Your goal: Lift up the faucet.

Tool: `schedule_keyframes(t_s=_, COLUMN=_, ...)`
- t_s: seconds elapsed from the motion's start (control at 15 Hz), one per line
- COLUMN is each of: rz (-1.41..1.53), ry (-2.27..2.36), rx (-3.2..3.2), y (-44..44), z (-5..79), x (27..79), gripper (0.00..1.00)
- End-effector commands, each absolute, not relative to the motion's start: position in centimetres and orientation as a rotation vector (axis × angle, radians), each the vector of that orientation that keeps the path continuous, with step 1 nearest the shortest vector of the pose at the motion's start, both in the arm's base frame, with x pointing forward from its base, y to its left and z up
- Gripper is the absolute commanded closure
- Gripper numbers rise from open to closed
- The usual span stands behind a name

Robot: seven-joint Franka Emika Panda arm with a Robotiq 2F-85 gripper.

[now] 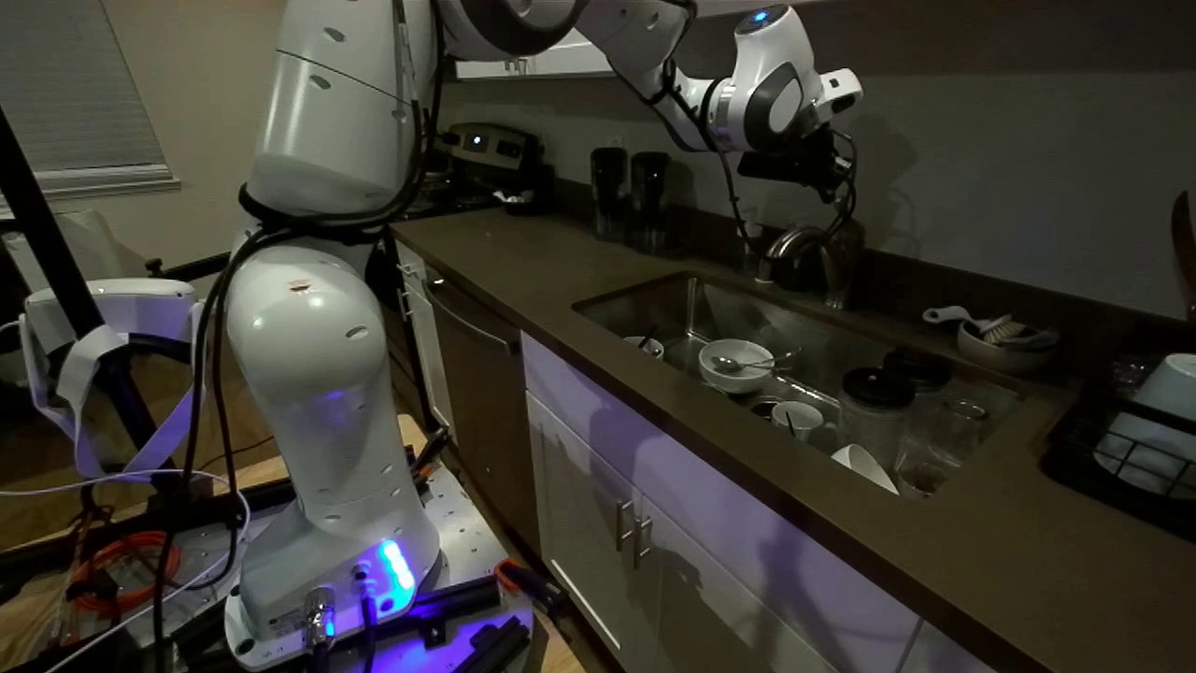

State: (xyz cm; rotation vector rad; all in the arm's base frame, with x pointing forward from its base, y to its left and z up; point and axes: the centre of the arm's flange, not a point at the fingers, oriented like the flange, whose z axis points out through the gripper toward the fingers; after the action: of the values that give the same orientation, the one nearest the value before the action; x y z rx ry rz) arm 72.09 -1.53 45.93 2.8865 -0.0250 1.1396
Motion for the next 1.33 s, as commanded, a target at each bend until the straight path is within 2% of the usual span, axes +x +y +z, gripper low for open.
schedule_keyframes(t_s=0.0, rz=1.139, ry=0.019, rx=2.904, y=1.5, z=42.9, x=69.9, gripper=0.99)
schedule_keyframes(t_s=0.33, rz=1.142, ry=0.022, rx=2.897, y=2.4, z=41.3, x=71.0, gripper=0.99)
schedule_keyframes(t_s=1.27, rz=1.209, ry=-0.034, rx=2.829, y=-1.8, z=43.6, x=75.9, gripper=0.99)
